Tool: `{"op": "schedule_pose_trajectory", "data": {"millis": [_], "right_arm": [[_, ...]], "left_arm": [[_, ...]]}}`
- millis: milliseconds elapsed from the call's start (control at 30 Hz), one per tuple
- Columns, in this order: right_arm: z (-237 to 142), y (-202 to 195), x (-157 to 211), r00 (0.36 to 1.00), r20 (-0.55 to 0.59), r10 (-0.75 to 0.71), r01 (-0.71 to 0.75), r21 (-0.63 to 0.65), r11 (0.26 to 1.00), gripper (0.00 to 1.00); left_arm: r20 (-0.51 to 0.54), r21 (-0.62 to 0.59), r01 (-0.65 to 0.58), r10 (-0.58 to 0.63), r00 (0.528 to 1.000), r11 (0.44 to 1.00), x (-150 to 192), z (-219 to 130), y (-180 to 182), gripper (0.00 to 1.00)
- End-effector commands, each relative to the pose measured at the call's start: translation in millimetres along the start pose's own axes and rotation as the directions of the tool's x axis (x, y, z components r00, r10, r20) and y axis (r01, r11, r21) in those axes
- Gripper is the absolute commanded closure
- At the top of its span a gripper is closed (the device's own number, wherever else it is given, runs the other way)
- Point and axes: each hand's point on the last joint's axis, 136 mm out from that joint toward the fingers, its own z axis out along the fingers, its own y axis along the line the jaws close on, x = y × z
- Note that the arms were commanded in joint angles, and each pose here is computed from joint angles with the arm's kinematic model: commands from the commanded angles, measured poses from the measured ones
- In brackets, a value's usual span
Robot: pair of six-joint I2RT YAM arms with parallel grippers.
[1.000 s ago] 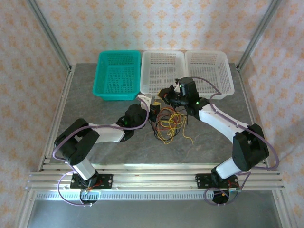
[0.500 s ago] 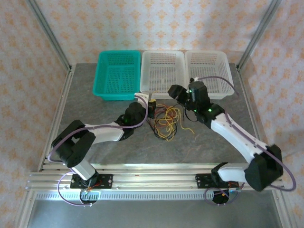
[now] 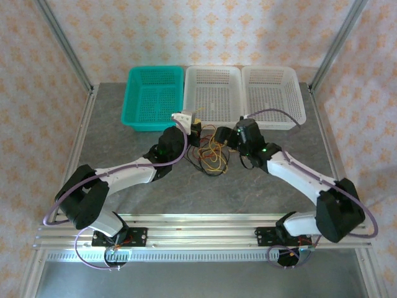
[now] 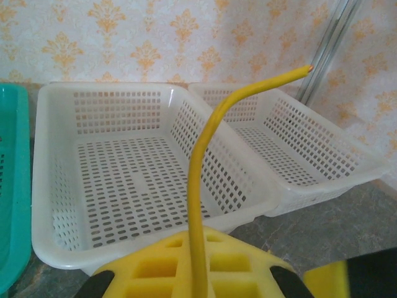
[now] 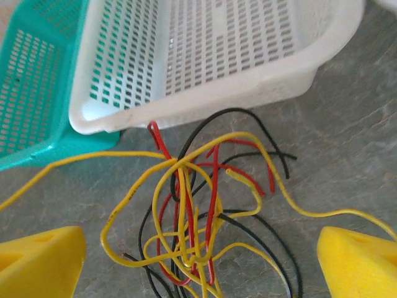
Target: Untangle the cables
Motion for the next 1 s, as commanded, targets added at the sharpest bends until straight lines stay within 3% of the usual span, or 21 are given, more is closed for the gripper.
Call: {"op": "schedule_pose_trajectory", "data": {"millis": [0, 300, 633, 867, 967], "right_arm": [[10, 19, -19, 0.998, 0.052, 0.023, -0.021, -0.033, 0.999, 0.03], [54, 17, -9, 0.997, -0.002, 0.075, -0.075, 0.005, 0.997, 0.03], [71, -44, 12, 0.981, -0.007, 0.195, -0.189, 0.214, 0.958, 0.08], [70, -64, 22, 0.979, -0.013, 0.201, -0.19, 0.265, 0.945, 0.26], [68, -70, 26, 0.98, -0.014, 0.201, -0.189, 0.279, 0.942, 0.27]], "left_arm": [[0.05, 0.012, -0.006, 0.006, 0.999, 1.0, -25, -3, -7, 1.0], [0.054, 0.071, 0.008, -0.012, 0.998, 0.997, -35, -11, -20, 1.0], [0.087, 0.051, 0.005, -0.009, 0.996, 0.999, -56, -37, -14, 1.0], [0.107, -0.032, -0.036, 0.039, 0.993, 0.999, -68, -52, 1, 1.0], [0.115, -0.074, -0.057, 0.065, 0.991, 0.996, -75, -57, 8, 1.0]]}}
